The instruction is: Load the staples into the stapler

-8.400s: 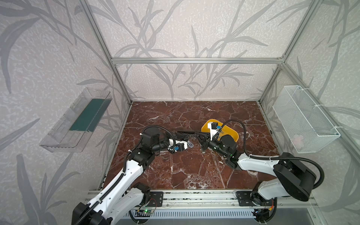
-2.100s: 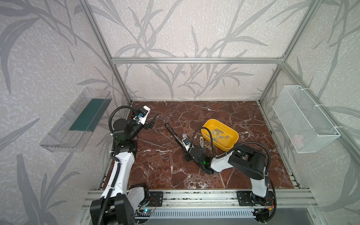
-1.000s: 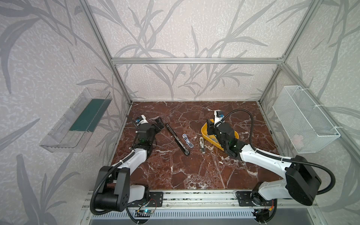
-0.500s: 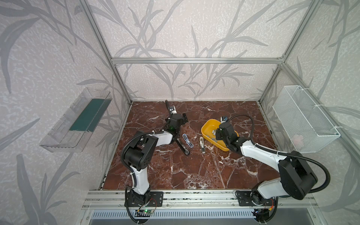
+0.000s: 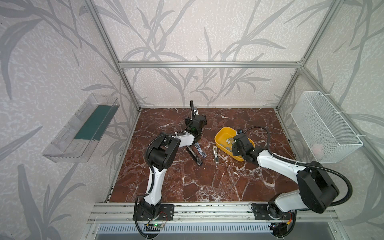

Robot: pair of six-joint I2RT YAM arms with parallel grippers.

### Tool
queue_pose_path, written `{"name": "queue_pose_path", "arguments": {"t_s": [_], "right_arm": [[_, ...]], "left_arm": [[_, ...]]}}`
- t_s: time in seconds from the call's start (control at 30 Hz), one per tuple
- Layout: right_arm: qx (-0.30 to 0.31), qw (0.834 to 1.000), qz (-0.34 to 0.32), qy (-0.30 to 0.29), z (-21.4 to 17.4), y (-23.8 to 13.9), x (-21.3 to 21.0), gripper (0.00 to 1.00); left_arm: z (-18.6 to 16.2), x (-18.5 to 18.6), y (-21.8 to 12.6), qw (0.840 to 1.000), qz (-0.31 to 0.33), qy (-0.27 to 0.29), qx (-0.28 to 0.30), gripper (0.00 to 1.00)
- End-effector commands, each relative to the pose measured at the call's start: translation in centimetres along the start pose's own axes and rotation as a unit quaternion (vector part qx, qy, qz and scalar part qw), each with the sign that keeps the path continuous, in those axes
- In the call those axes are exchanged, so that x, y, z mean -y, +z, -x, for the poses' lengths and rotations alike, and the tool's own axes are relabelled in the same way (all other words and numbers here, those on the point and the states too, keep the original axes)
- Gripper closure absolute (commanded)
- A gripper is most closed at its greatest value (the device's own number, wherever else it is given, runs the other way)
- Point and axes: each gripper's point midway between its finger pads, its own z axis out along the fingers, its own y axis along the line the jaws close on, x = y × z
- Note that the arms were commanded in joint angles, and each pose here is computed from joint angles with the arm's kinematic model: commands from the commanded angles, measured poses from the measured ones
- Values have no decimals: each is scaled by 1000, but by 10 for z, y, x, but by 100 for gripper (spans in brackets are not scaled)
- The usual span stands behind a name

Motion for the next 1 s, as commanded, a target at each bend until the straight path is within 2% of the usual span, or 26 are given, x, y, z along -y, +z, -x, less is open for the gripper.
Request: {"name": "queue_pose_path", "arguments": {"t_s": [0.0,0.33,0.6,0.97], "right_arm": [[-17,1000,-12,0,-12,3,6,70],[-35,999,-21,-4,-21,7,9,73],[-58,998,-5,-11,-31,16,-1,77],[-62,998,17,-26,-39,15,-22,81]], "left_arm": [[7,0,-4,1000,8,5,12,1],[11,9,-5,1000,-2,9,17,1],[10,17,-7,999,2,20,32,1],[10,33,-4,995,42,84,38,1]]}}
